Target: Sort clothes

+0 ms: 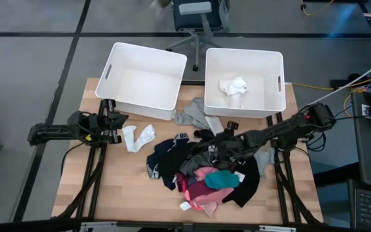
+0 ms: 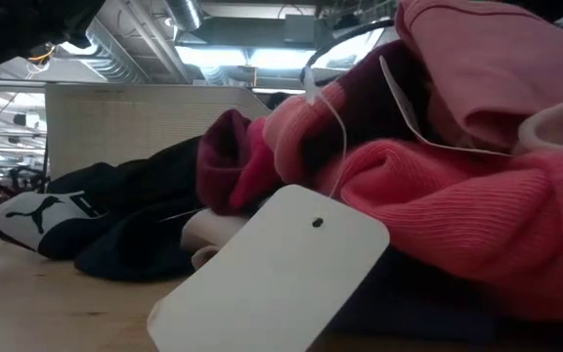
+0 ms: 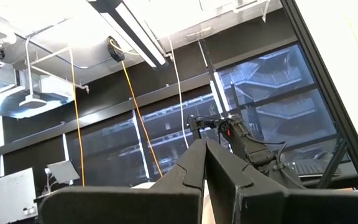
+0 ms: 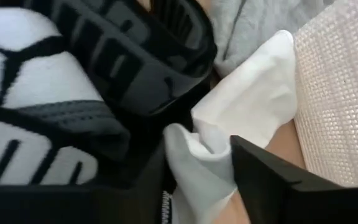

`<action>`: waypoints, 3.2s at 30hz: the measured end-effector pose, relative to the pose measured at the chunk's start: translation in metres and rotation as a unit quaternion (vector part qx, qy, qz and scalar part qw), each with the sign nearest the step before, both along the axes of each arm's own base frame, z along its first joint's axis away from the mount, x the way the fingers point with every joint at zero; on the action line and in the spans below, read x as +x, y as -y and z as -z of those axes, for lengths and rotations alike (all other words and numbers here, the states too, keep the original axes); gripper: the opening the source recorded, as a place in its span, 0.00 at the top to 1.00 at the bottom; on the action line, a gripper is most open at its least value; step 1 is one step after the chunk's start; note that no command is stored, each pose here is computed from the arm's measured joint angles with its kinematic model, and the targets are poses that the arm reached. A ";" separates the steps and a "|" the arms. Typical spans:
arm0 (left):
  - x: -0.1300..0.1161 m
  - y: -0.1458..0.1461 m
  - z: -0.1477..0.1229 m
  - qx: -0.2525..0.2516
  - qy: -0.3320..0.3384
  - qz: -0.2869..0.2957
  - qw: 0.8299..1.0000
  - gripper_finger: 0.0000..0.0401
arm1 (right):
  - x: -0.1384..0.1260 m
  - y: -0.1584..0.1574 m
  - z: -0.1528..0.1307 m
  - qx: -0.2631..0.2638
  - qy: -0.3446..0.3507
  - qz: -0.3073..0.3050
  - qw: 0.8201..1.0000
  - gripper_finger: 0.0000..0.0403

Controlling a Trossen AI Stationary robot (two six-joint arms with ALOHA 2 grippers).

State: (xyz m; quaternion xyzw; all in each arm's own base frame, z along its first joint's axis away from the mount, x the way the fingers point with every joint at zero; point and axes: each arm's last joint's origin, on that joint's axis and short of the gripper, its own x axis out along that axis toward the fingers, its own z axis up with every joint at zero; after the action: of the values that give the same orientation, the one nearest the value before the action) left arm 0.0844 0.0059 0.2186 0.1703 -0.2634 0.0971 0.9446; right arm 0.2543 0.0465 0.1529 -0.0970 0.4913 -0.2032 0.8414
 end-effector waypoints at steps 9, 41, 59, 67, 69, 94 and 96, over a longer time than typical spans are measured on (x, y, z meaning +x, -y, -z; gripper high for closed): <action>0.000 0.000 0.000 -0.003 -0.001 0.002 1.000 0.99 | 0.000 0.000 -0.001 -0.004 -0.007 -0.006 1.000 0.97; 0.000 0.000 0.001 -0.007 -0.003 0.004 1.000 0.99 | 0.006 0.001 -0.194 -0.061 0.066 -0.031 0.996 0.96; 0.000 0.000 0.000 -0.007 -0.001 0.004 1.000 0.99 | -0.030 0.052 -0.273 -0.279 0.086 0.057 0.955 0.95; 0.000 0.000 0.000 -0.006 0.000 0.004 1.000 0.99 | -0.034 0.106 -0.269 -0.236 0.068 0.138 0.960 0.95; 0.000 0.000 0.000 -0.006 0.000 0.004 1.000 0.99 | -0.037 0.119 -0.268 -0.199 0.082 0.153 0.965 0.95; 0.000 0.000 0.000 -0.005 0.001 0.003 1.000 0.99 | -0.022 0.152 -0.254 0.020 0.172 0.140 0.975 0.43; 0.000 0.000 0.000 -0.003 0.001 0.002 1.000 0.99 | -0.011 0.143 -0.254 0.056 0.191 0.089 0.976 0.41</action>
State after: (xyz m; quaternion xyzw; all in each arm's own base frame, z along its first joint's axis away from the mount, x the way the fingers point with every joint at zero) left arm 0.0843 0.0059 0.2188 0.1669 -0.2649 0.0963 0.9448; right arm 0.2430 -0.0960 0.4067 0.0350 0.3389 -0.2641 0.9023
